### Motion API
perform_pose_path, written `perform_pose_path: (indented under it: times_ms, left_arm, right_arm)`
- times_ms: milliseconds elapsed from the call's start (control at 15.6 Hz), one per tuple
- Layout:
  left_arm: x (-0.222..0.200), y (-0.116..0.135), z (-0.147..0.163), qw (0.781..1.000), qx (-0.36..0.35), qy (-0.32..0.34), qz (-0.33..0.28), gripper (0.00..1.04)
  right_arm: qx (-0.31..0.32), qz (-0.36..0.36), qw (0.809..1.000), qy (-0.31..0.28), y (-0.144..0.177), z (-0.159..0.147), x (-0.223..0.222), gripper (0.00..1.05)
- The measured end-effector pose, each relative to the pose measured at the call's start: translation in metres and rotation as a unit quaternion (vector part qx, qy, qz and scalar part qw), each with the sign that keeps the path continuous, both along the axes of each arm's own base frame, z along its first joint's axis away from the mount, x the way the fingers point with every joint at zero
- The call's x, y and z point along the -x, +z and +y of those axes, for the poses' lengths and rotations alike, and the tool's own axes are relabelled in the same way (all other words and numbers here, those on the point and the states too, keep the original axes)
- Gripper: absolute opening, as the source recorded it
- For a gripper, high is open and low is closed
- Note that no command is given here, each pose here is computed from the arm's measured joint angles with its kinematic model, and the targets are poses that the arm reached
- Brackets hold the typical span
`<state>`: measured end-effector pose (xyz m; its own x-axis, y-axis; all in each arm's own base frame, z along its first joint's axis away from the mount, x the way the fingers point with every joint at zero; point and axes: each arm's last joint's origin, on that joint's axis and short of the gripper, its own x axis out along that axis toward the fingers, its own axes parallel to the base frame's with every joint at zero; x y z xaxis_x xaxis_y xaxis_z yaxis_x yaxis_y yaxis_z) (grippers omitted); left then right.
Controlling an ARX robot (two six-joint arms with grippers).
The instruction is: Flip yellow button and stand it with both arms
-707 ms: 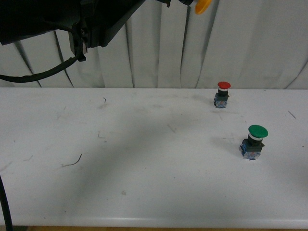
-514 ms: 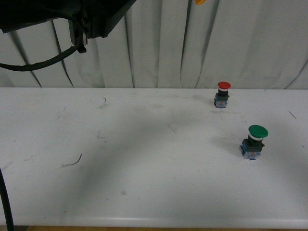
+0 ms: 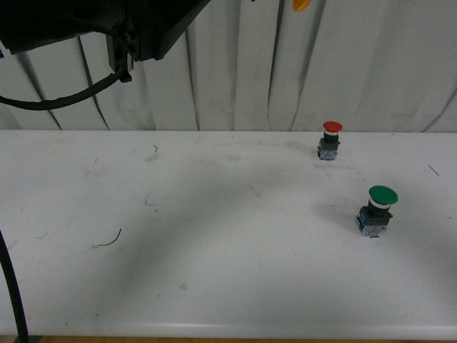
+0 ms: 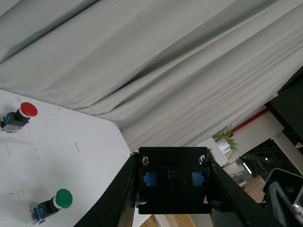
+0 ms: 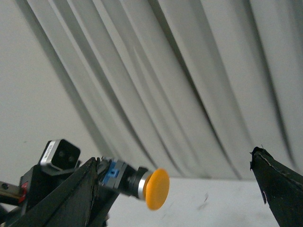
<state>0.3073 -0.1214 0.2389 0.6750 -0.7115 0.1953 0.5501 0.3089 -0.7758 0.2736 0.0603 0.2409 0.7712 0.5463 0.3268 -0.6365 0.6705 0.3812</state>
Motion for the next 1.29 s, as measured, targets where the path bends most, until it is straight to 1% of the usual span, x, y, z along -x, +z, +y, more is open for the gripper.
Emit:
perform_pose_path:
  times_ms: [193,257,322,450,514,643,707,900,1093,1286]
  left_arm:
    - [0.000,-0.001,0.000,1.000,0.000,0.001,0.001,0.36]
    - [0.000,-0.001,0.000,1.000,0.000,0.003,0.002,0.36]
    - [0.000,-0.001,0.000,1.000,0.000,0.006,0.003,0.36]
    - [0.001,-0.002,-0.002,1.000,0.001,0.006,0.004,0.36]
    - [0.002,-0.003,-0.002,1.000,0.000,0.005,0.006,0.36]
    - [0.002,-0.004,-0.003,1.000,0.000,0.004,0.007,0.36]
    - [0.003,-0.004,-0.003,1.000,0.000,0.004,0.007,0.36]
    - [0.004,-0.005,-0.003,1.000,0.000,0.005,0.008,0.36]
    - [0.006,-0.005,-0.003,1.000,0.001,0.005,0.006,0.36]
    - [0.007,-0.007,-0.003,1.000,0.000,0.004,0.009,0.36]
  right_arm:
    - [-0.033,0.047,0.998,0.035,-0.009,0.001,-0.004,0.98]
    - [-0.078,0.102,0.990,0.061,-0.018,0.001,-0.008,0.98]
    - [-0.112,0.135,0.982,0.073,-0.022,0.002,-0.011,0.98]
    - [-0.182,0.189,0.960,0.102,-0.024,0.006,-0.023,0.98]
    - [-0.211,0.221,0.945,0.114,-0.030,0.010,-0.028,0.98]
    - [-0.261,0.271,0.918,0.123,-0.039,0.016,-0.034,0.98]
    - [-0.283,0.281,0.908,0.127,-0.038,0.019,-0.038,0.98]
    - [-0.308,0.285,0.895,0.153,-0.030,0.033,-0.045,0.98]
    - [-0.311,0.304,0.883,0.177,-0.033,0.052,-0.047,0.98]
    - [-0.317,0.313,0.876,0.184,-0.035,0.064,-0.049,0.98]
